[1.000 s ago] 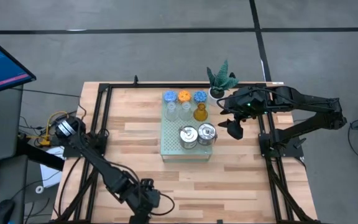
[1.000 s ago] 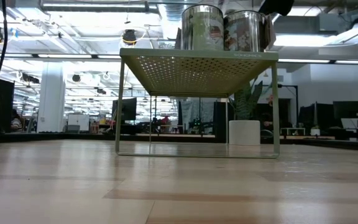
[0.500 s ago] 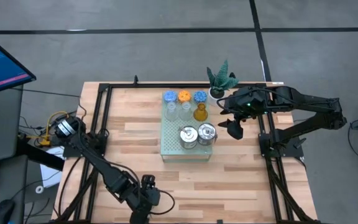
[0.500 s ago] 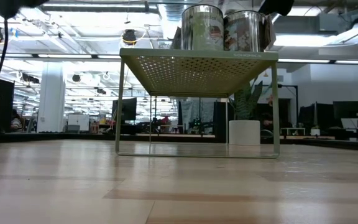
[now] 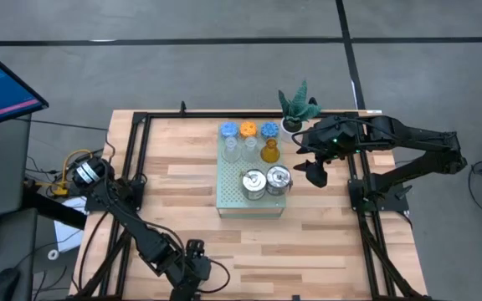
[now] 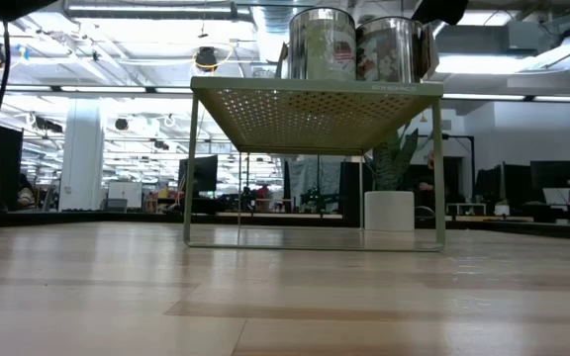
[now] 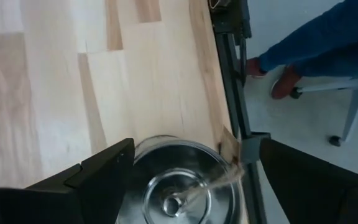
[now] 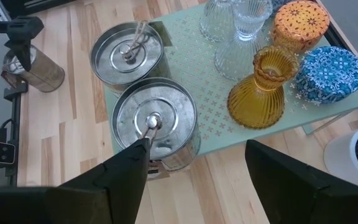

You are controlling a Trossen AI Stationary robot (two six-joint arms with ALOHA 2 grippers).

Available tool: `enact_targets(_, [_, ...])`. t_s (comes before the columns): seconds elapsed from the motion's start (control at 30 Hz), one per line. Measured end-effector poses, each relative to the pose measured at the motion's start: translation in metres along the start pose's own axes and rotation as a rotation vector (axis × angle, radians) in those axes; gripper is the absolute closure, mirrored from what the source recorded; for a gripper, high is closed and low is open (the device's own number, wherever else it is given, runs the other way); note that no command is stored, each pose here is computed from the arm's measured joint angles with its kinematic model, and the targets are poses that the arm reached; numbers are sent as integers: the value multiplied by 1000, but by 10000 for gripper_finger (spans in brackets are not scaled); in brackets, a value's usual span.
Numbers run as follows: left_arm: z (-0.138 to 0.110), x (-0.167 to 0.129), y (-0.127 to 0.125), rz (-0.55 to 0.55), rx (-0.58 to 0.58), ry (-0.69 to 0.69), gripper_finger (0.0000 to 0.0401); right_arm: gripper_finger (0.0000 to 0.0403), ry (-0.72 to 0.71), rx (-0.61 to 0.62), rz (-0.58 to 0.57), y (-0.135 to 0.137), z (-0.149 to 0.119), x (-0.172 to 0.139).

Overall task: Stock candles and holders on shelf
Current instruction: Put the silver scented candle can on the shelf aligned with the other silver scented candles

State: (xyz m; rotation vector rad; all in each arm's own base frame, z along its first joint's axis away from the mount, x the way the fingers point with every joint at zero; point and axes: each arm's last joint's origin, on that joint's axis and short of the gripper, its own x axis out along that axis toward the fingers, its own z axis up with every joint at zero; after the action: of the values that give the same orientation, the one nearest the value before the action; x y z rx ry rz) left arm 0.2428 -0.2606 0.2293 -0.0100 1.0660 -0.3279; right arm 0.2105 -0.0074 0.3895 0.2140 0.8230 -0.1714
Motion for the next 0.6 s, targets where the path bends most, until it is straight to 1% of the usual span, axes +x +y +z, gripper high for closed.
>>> enact_targets(0.13, [-2,0,-2,-2,-5,2,54,147,0,0,0,0,0,0])
enact_targets(0.23, [-8,5,2,18,-13,24,54,147,0,0,0,0,0,0])
enact_targets(0.37, [-17,12,5,-18,-56,74,54,147,1,0,0,0,0,0])
enact_targets(0.43, [-22,14,4,-39,-52,103,54,147,0,0,0,0,0,0])
enact_targets(0.53, [-28,16,3,-40,-20,124,54,147,0,0,0,0,0,0])
enact_targets(0.6, [-33,18,5,-46,-18,147,54,147,0,0,0,0,0,0])
